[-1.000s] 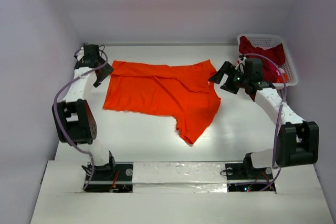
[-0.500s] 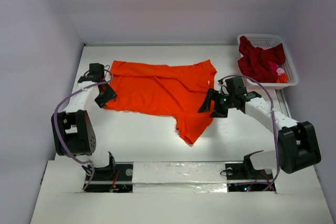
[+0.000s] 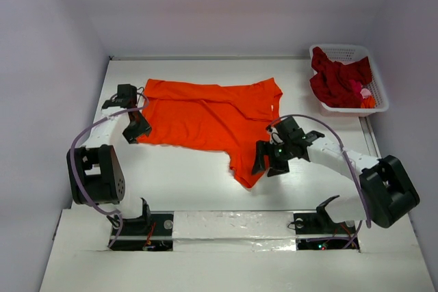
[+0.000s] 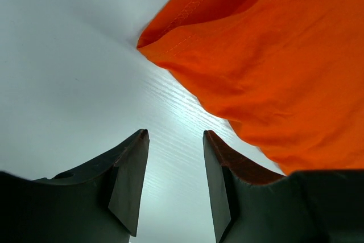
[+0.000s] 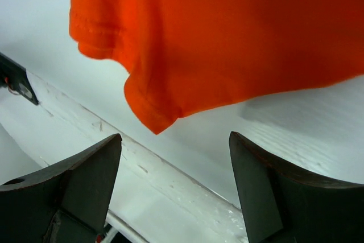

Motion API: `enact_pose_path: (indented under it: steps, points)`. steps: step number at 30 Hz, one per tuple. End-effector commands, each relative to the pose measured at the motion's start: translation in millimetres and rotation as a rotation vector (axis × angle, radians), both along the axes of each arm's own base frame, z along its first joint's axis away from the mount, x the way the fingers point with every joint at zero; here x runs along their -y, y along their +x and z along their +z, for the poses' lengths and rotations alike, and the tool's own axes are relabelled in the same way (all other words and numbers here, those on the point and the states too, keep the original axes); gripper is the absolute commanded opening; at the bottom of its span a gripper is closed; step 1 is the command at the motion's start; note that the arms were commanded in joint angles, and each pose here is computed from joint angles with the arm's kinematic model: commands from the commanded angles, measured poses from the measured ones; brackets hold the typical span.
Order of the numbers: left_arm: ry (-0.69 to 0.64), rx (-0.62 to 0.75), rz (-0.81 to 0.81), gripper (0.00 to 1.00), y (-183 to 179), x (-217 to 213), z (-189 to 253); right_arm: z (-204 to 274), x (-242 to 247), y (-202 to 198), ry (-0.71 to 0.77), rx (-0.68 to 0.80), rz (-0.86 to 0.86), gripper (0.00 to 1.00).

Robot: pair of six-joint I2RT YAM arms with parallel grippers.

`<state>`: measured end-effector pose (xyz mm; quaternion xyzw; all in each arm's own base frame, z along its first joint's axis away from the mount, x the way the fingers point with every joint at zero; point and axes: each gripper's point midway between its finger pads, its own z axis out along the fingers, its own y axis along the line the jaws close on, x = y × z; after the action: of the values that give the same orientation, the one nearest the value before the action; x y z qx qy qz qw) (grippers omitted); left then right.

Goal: Fold and stack the t-shirts
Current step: Grap the side of the flattened tshirt closest away from the robot with both arms

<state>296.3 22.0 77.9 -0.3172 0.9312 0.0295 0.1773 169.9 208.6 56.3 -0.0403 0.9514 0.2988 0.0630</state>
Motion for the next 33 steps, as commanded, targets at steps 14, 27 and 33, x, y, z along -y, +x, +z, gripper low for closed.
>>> enact_pose_path:
  steps: [14,27,33]
  points:
    - [0.084,-0.065,-0.008,0.39,3.6,-12.7,-4.3,-15.1,-41.0,-21.7,0.046,-0.041,0.073,0.77]
    - [0.083,-0.078,-0.013,0.39,6.0,-12.7,-12.4,-23.0,-39.1,-30.7,0.027,-0.065,0.070,0.69]
    - [0.079,-0.089,0.011,0.39,8.2,-25.8,-16.7,-38.0,-36.3,-41.1,0.035,-0.111,0.057,0.57]
